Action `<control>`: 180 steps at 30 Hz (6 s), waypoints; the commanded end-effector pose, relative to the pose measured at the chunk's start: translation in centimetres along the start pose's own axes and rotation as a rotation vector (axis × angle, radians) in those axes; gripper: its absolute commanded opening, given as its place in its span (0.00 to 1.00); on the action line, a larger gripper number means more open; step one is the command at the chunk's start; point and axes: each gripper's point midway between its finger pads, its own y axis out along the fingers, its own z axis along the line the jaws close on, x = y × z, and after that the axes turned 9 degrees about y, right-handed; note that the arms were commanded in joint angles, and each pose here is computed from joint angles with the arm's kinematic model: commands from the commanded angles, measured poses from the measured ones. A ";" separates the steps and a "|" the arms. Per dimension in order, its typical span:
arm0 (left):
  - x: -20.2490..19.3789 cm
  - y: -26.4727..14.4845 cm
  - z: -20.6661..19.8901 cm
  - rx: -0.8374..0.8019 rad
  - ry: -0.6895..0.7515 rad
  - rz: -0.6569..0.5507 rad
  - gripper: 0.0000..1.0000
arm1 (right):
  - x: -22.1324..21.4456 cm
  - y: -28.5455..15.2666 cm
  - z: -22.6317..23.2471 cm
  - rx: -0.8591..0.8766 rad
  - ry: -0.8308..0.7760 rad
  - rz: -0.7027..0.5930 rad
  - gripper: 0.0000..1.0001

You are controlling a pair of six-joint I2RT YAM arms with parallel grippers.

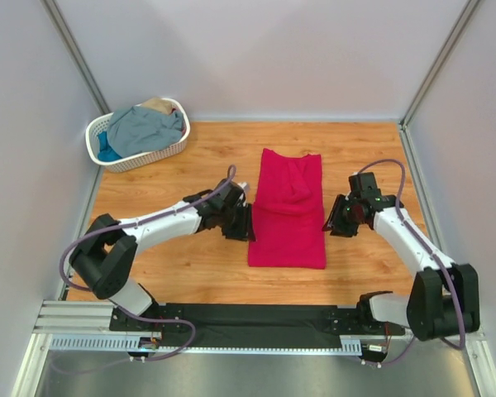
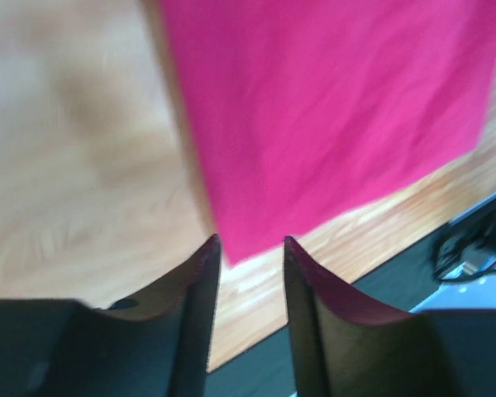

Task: Fold and stack the t-shirts
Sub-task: Fold the tshirt

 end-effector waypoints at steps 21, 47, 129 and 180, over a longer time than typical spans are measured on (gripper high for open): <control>16.6 6.1 1.0 -0.089 0.030 -0.075 0.19 | 6.6 9.5 1.9 -0.055 0.035 -0.038 0.31; 11.5 2.2 -2.5 -0.146 0.127 -0.025 0.00 | 3.4 7.3 7.0 0.059 0.032 -0.007 0.09; -3.8 3.0 0.3 -0.168 0.019 0.054 0.00 | -9.2 2.2 -6.3 -0.082 0.153 0.024 0.00; -7.9 1.9 -6.6 -0.159 0.109 0.048 0.44 | -7.2 -3.9 -4.6 -0.078 0.104 -0.100 0.00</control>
